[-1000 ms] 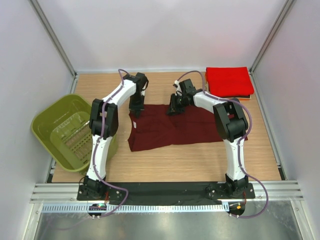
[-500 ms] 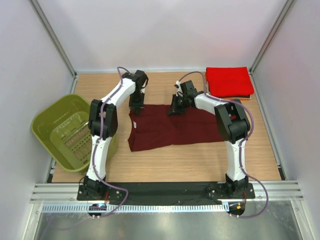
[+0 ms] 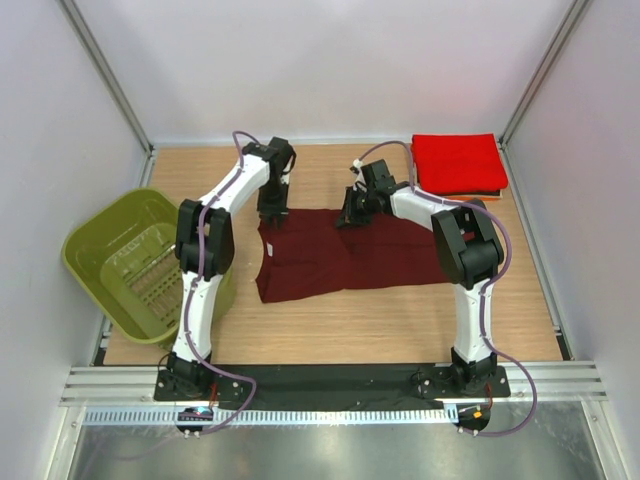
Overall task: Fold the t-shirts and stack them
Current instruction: Fold the tshirt
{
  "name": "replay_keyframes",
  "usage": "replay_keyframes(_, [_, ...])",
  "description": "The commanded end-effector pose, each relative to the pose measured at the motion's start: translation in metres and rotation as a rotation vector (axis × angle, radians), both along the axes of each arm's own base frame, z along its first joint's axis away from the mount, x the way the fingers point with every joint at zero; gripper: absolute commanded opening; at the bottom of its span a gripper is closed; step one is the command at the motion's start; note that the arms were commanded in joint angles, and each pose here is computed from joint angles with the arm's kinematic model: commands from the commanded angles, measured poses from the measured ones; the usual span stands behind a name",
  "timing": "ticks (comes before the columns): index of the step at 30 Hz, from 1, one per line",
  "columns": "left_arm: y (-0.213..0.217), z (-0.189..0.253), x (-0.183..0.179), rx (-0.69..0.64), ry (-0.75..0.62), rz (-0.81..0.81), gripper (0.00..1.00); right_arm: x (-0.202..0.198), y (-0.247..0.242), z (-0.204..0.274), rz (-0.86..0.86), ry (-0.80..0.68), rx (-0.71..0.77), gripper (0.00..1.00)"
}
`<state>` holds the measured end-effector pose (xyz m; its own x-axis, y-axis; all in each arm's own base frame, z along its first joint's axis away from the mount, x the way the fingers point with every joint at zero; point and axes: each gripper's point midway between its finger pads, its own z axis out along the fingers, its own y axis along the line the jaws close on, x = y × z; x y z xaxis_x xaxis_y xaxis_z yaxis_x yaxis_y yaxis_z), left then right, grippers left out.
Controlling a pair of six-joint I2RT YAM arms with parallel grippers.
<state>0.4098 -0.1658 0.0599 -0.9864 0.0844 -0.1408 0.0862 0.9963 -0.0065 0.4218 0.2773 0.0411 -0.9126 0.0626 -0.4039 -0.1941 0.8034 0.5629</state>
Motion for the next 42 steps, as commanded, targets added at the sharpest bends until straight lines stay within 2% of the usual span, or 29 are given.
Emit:
replay_keyframes(1, [-0.007, 0.006, -0.005, -0.062, 0.017, -0.014, 0.24, 0.008, 0.005, 0.026, -0.005, -0.073, 0.027, 0.01])
replay_keyframes(6, [-0.001, -0.005, -0.007, -0.032, 0.035, -0.013, 0.28, 0.009, 0.005, 0.026, -0.004, -0.074, 0.026, 0.01])
replay_keyframes(17, [0.015, -0.019, -0.009, -0.034, 0.063, 0.005, 0.27, 0.009, 0.006, 0.025, -0.012, -0.061, 0.032, 0.01])
replay_keyframes(26, [-0.002, -0.032, -0.014, -0.130, 0.089, -0.004, 0.25, 0.008, 0.006, 0.021, -0.011, -0.052, 0.030, 0.01])
replay_keyframes(32, [-0.002, -0.031, -0.011, -0.132, 0.080, 0.000, 0.18, 0.006, 0.005, 0.018, -0.014, -0.045, 0.029, 0.01])
replay_keyframes(36, [-0.001, -0.029, -0.008, -0.120, 0.073, 0.004, 0.00, 0.004, 0.005, 0.017, -0.015, -0.039, 0.028, 0.01])
replay_keyframes(42, [-0.001, -0.008, 0.002, -0.116, 0.020, 0.006, 0.00, 0.006, 0.004, 0.024, -0.027, -0.052, 0.033, 0.01])
